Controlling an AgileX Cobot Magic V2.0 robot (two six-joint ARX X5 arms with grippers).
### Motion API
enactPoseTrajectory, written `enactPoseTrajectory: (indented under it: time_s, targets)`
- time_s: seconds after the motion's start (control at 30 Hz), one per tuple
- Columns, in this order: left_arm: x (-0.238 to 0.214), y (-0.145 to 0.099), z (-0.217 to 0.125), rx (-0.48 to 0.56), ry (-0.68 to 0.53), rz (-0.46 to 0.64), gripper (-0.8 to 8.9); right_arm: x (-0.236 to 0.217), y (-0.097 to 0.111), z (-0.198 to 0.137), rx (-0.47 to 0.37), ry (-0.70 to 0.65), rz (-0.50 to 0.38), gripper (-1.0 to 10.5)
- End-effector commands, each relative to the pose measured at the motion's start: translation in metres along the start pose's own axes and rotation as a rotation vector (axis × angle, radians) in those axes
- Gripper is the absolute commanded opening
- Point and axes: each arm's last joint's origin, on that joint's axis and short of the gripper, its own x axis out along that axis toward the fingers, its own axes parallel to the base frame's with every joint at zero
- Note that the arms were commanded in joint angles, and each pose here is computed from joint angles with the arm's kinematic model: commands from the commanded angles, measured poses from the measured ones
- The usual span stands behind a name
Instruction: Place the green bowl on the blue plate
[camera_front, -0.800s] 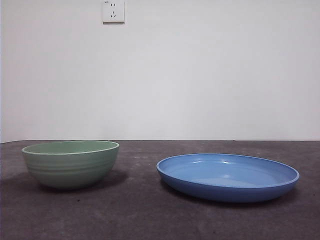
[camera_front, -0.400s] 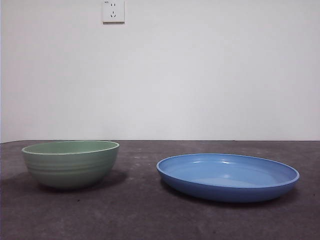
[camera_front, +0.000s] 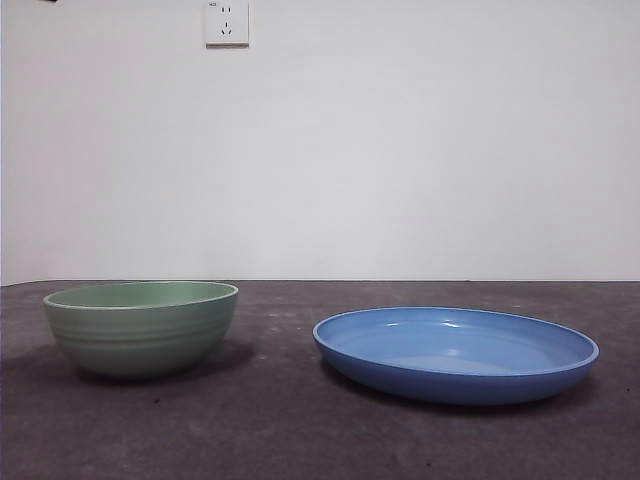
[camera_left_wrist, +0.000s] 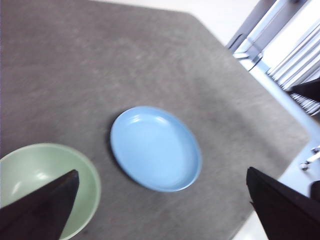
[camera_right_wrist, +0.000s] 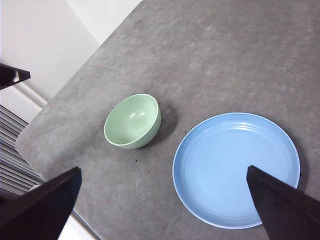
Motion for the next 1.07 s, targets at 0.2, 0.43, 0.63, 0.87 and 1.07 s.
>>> enactPoseTrajectory:
  time_s: [0.2, 0.43, 0.63, 0.87, 1.07]
  targets:
    - [0.026, 0.025, -0.004, -0.084, 0.166, 0.253, 6.25, -0.002, 0.003, 0.003, -0.013, -0.011, 0.009, 6.1]
    - [0.067, 0.057, -0.007, -0.160, 0.357, 0.394, 6.25, -0.002, 0.003, 0.003, -0.010, -0.010, 0.009, 6.1]
    - [0.109, 0.083, -0.002, -0.161, 0.551, 0.414, 6.25, -0.002, 0.003, 0.003, -0.005, -0.006, 0.008, 6.1]
    - [0.150, 0.110, 0.011, -0.135, 0.689, 0.499, 6.25, -0.002, 0.003, 0.002, -0.003, -0.002, 0.007, 6.1]
    - [0.175, 0.128, 0.004, -0.155, 0.790, 0.499, 6.24, -0.002, 0.003, 0.002, 0.000, 0.002, 0.007, 6.1]
